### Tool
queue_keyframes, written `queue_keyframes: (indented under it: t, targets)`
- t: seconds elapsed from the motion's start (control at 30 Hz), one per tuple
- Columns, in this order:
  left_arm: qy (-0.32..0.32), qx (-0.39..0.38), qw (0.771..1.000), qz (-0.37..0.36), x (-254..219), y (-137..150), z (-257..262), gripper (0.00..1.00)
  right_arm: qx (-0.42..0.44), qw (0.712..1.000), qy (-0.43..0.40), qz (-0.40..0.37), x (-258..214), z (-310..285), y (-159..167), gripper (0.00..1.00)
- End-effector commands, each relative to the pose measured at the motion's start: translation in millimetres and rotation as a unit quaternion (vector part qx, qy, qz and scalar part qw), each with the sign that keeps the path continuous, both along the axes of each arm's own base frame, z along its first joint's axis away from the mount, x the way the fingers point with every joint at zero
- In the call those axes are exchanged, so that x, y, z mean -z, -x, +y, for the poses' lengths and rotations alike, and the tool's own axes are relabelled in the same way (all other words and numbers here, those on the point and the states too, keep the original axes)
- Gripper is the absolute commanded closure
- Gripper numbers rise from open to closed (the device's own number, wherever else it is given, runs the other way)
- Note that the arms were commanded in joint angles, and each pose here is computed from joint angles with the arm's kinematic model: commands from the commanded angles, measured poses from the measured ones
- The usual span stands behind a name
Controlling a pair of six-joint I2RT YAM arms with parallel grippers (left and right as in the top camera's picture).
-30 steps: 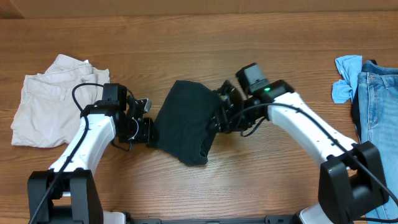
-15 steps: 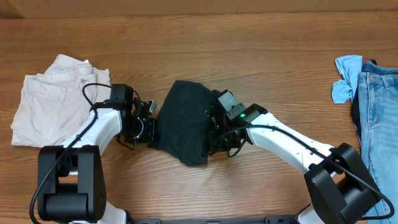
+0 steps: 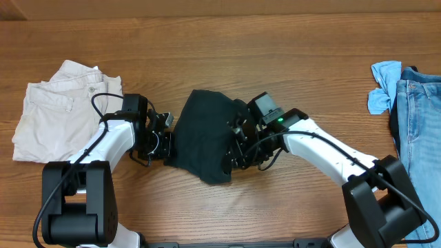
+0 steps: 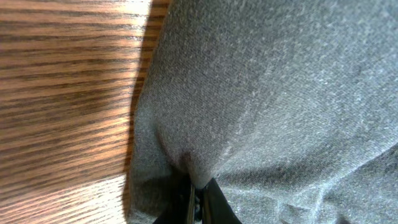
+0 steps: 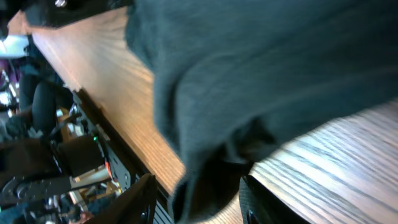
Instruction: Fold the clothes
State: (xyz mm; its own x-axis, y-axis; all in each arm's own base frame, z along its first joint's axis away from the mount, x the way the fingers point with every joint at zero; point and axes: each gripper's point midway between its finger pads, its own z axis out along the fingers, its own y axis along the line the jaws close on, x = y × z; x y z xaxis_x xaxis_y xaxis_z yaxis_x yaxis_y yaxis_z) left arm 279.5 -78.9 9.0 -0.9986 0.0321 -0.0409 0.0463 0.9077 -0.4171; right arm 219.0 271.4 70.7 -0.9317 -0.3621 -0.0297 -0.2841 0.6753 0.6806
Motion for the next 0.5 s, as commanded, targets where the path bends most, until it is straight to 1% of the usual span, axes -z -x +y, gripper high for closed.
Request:
queue_keyframes:
  t: [0.0, 0.03, 0.07, 0.13, 0.17, 0.27, 0.4, 0.43, 0.47]
  targets:
    - [0.004, 0.001, 1.0, 0.008, 3, 4, 0, 0.96, 0.006, 0.998, 0.06, -0.03, 11, 1, 3, 0.63]
    - [0.006, 0.001, 1.0, 0.008, 3, 4, -1, 0.96, 0.014, 0.995, 0.093, -0.043, 19, -3, 2, 0.65]
    - [0.007, 0.001, 1.0, 0.007, 3, 4, -1, 0.96, 0.018, 0.993, 0.11, -0.048, 22, -4, 3, 0.74]
    - [0.007, 0.001, 1.0, 0.008, 3, 4, -1, 0.96, 0.015, 0.993, 0.111, -0.047, 22, -3, 5, 0.87]
    - [0.007, 0.001, 1.0, 0.009, 3, 4, -1, 0.96, 0.018, 0.992, 0.114, -0.044, 22, -3, 6, 0.96]
    - [0.003, 0.001, 1.0, 0.012, 4, 6, 1, 0.96, 0.069, 0.979, 0.185, -0.042, 31, -39, -10, 0.96]
    - [0.001, 0.0, 1.0, 0.012, 4, 6, 2, 0.96, 0.108, 0.971, 0.212, -0.01, 32, -71, -17, 0.96]
    - [0.002, -0.001, 1.0, 0.012, 4, 5, 2, 0.96, 0.111, 0.971, 0.212, -0.002, 32, -73, -17, 0.89]
    - [0.002, -0.004, 1.0, 0.013, 4, 6, 3, 0.96, 0.11, 0.971, 0.211, 0.003, 32, -75, -15, 0.75]
